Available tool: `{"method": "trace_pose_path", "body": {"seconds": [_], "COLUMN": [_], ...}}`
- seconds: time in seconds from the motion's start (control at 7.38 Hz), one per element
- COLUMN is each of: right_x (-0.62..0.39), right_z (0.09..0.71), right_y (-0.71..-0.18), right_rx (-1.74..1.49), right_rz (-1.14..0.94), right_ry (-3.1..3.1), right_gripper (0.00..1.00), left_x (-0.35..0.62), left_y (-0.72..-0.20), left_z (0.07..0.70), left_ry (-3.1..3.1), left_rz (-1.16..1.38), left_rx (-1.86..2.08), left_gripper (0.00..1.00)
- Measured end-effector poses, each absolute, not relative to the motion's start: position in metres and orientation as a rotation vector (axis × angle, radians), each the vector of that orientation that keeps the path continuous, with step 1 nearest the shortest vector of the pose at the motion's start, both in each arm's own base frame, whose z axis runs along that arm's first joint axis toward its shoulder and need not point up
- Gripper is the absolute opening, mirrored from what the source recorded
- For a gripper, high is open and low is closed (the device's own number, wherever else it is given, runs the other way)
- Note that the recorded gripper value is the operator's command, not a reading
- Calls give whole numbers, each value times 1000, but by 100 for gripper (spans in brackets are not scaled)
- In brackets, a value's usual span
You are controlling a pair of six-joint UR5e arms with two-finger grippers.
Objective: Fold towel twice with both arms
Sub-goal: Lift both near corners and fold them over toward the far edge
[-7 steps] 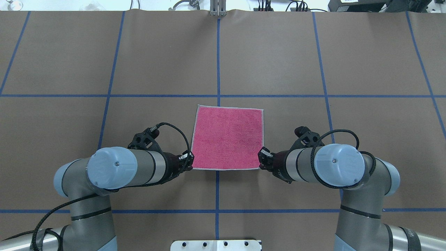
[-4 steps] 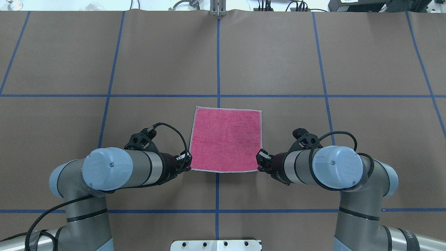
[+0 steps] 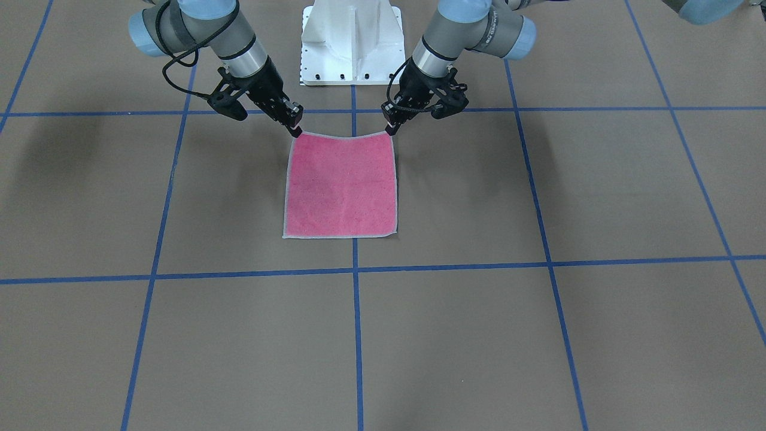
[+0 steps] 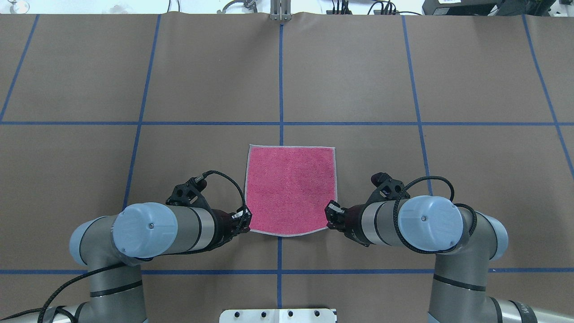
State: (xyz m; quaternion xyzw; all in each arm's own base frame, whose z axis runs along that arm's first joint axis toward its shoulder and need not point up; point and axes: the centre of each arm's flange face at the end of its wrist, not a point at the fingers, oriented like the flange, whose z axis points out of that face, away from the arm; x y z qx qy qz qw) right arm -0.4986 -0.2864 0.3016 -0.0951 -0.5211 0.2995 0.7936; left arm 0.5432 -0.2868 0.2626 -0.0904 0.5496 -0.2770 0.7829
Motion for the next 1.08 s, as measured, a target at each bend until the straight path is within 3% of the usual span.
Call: {"method": "trace_pose_path", "body": {"seconds": [0.27, 1.08], "right_x": [-501, -501], "right_z": [297, 299], "right_y": [-291, -380], "right_rx": [-201, -191], "right_rz": [649, 746], "right_ry": [-1129, -1104], "right_gripper": [0, 0], "left_x": [542, 548], "left_y": [-292, -379], "left_z": [262, 252], "left_ry": [1188, 1187], "left_rz": [-600, -699], "left_rx": [-186, -104], "left_gripper": [0, 0]}}
